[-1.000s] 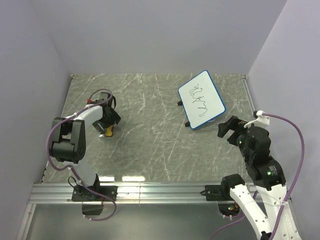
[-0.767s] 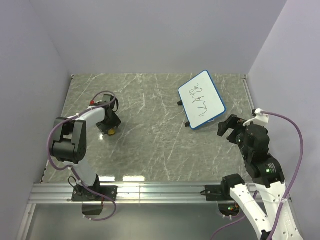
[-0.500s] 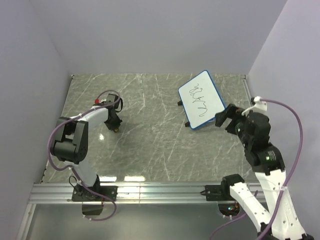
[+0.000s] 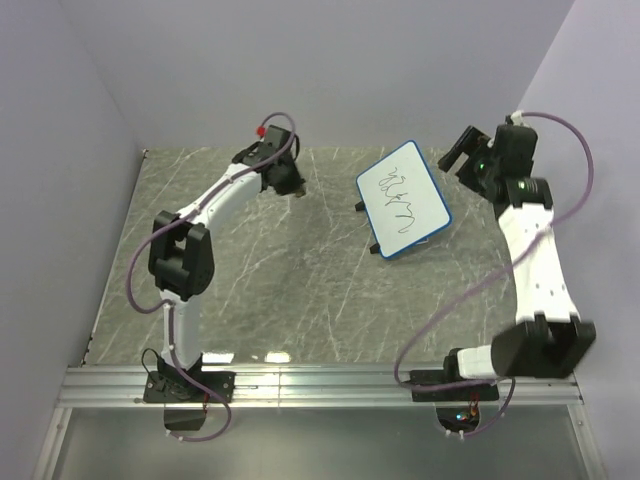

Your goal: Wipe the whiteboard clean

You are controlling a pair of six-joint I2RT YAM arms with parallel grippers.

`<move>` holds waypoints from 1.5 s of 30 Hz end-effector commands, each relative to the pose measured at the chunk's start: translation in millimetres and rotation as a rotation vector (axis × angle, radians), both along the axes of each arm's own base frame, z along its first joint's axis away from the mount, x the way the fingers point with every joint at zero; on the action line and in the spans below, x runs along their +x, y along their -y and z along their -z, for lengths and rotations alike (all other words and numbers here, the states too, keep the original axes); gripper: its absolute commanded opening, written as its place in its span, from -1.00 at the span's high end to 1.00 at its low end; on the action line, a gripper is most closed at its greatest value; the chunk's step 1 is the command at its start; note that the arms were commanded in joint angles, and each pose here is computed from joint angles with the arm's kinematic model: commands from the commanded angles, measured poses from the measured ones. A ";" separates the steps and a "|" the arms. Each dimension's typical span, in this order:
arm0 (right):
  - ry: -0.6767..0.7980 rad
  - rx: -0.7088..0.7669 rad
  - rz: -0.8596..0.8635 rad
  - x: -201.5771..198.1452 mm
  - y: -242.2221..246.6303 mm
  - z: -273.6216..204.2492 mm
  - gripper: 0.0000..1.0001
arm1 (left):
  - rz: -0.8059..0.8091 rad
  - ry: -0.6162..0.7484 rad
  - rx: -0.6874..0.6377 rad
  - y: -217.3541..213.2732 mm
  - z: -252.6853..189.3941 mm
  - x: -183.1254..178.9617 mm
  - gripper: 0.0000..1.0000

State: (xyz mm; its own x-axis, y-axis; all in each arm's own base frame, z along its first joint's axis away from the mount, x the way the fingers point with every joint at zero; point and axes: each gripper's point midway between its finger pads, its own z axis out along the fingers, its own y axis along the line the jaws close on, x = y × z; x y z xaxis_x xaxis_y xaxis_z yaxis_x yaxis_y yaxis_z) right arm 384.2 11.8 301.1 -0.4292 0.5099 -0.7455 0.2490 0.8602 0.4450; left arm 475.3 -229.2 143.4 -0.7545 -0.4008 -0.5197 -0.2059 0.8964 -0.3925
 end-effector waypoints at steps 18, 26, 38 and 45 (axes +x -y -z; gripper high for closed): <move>-0.153 0.235 -0.236 73.5 -18.3 99.8 -0.73 | 0.502 -0.038 -0.370 160.9 -12.2 -56.0 0.99; -0.189 0.197 -0.199 89.8 -7.1 116.2 -0.70 | 0.517 -0.020 -0.348 155.6 -19.4 -71.3 0.99; -0.194 0.220 -0.291 72.4 -22.0 149.1 0.39 | 0.519 -0.072 -0.337 145.4 1.2 -93.0 0.99; -0.211 0.240 -0.361 61.6 -41.9 162.2 0.74 | 0.523 -0.064 -0.332 145.7 -0.4 -91.3 0.99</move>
State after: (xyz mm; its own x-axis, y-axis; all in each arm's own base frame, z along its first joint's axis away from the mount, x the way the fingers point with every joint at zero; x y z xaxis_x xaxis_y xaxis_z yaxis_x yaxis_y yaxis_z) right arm 459.2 41.2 147.6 -0.7058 0.4968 -0.5049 0.0888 0.7693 0.6327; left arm 382.1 -370.7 108.7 -0.9469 -0.1110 -0.3017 0.1184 0.7522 -0.6482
